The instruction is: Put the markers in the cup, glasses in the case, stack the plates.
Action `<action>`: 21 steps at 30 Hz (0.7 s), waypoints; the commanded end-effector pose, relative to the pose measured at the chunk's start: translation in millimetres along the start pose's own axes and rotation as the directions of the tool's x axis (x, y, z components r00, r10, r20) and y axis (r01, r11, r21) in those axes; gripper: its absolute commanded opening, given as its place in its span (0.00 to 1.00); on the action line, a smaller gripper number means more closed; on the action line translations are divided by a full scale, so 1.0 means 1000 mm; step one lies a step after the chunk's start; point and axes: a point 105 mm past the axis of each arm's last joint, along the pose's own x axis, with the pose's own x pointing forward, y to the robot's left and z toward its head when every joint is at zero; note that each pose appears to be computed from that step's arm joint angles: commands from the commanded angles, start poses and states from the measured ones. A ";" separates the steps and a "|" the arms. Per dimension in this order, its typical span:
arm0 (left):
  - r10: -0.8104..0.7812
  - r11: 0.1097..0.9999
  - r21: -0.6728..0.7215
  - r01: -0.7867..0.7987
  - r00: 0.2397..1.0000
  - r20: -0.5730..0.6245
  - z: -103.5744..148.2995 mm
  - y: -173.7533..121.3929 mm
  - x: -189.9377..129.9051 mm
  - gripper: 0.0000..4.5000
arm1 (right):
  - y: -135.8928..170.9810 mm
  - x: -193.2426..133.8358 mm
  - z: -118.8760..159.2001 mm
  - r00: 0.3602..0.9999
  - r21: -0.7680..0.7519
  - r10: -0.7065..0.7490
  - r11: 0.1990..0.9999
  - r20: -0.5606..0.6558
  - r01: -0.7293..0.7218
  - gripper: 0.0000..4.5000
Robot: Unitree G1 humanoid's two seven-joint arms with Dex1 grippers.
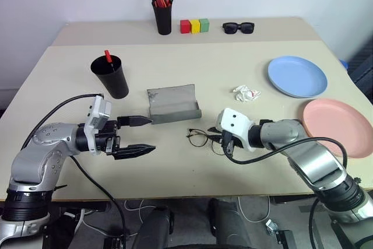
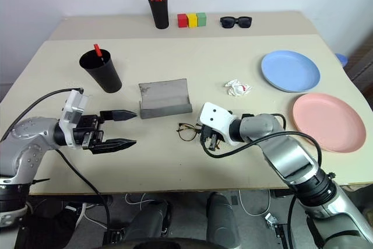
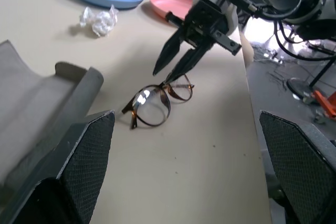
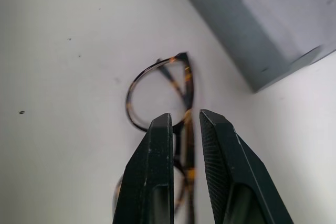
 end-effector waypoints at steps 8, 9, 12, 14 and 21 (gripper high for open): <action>-0.028 0.999 0.030 0.027 0.999 0.019 0.003 -0.005 0.005 1.00 | -0.004 -0.005 -0.008 0.997 -0.043 -0.011 0.999 -0.080 0.008 0.18; -0.027 0.999 0.029 0.027 0.999 0.018 0.003 -0.005 0.005 1.00 | -0.003 -0.004 -0.010 0.996 -0.038 -0.007 0.999 -0.084 0.004 0.18; -0.024 0.999 0.028 0.024 1.000 0.010 -0.001 -0.005 0.003 1.00 | 0.000 -0.002 -0.013 0.996 -0.036 0.006 0.999 -0.093 -0.010 0.18; -0.024 0.999 0.030 0.024 1.000 0.007 -0.002 -0.005 0.002 1.00 | 0.000 0.000 -0.015 0.995 -0.037 0.005 0.999 -0.101 -0.009 0.18; -0.019 0.999 0.032 0.018 1.000 0.007 -0.005 -0.004 0.000 1.00 | -0.003 0.004 -0.019 0.994 -0.019 -0.010 1.000 -0.112 0.007 0.18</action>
